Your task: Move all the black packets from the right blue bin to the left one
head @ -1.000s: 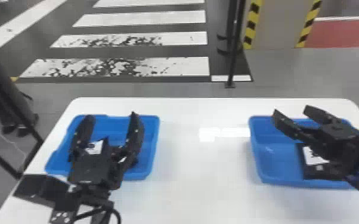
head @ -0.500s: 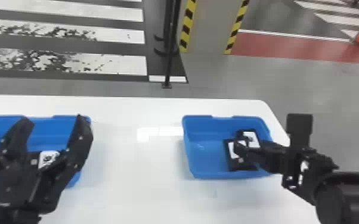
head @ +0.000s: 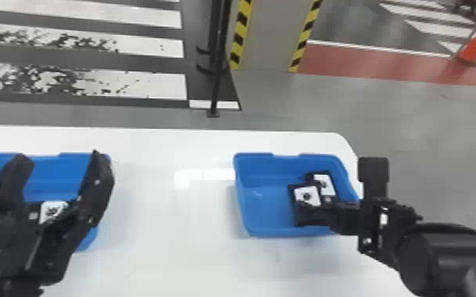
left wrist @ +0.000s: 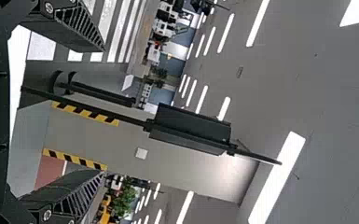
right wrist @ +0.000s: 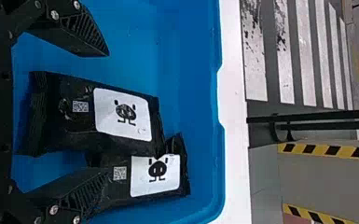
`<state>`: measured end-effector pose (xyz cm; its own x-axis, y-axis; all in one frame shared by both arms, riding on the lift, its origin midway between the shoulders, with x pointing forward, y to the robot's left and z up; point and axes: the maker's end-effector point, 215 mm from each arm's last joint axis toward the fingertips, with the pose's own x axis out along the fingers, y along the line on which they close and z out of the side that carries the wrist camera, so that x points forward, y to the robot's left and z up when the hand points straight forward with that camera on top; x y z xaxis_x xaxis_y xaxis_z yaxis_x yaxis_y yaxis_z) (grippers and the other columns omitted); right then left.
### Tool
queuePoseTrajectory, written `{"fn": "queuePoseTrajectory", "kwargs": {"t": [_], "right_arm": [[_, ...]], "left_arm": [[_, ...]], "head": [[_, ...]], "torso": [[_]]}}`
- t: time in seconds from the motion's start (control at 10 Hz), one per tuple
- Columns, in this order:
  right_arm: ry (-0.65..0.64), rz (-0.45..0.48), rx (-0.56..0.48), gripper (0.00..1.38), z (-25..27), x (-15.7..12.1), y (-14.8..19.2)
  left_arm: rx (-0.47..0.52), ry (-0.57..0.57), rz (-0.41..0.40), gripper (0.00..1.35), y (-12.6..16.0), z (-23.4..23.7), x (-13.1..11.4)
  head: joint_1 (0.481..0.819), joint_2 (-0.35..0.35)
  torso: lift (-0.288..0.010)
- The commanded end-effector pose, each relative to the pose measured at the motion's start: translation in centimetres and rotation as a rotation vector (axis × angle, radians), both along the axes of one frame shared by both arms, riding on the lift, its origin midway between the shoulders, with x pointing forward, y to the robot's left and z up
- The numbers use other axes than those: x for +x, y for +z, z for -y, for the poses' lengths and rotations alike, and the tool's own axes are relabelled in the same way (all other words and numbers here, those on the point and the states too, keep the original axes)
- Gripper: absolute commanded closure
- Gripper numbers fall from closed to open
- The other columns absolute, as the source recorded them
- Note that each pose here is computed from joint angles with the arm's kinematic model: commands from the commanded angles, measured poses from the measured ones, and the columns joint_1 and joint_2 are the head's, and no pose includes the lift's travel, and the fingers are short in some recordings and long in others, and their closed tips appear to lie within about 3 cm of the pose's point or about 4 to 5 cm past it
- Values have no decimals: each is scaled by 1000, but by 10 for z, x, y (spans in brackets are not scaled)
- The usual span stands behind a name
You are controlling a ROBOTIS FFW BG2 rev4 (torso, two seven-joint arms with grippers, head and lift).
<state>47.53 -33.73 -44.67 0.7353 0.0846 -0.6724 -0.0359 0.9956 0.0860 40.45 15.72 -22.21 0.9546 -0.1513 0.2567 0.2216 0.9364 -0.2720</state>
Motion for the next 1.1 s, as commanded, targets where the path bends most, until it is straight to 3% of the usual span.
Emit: {"fn": "queuePoseTrajectory", "kwargs": {"t": [0.0, 0.3, 0.4, 0.5, 0.6, 1.0], "right_arm": [[4, -21, 9, 173, -4, -1, -8], [-11, -44, 8, 246, 0, -3, -17], [-12, -46, 16, 443, -1, -1, -18], [-3, -59, 43, 834, -10, -2, -23], [-4, -91, 65, 961, -14, -7, -30], [3, -83, 98, 1107, -24, -8, -29]], "left_arm": [[2, -2, -6, 108, -2, 1, 1], [5, -2, -15, 108, -5, 0, 2], [6, -4, -17, 108, -7, 1, 2], [6, -4, -19, 108, -8, 1, 2], [6, -4, -19, 108, -8, 1, 2], [5, -5, -17, 110, -8, 1, 4]], "head": [[695, -227], [695, -225], [695, -227], [695, -227], [695, -222], [695, -204]], "torso": [[-140], [-140], [-140], [-140], [-140], [-140]]}}
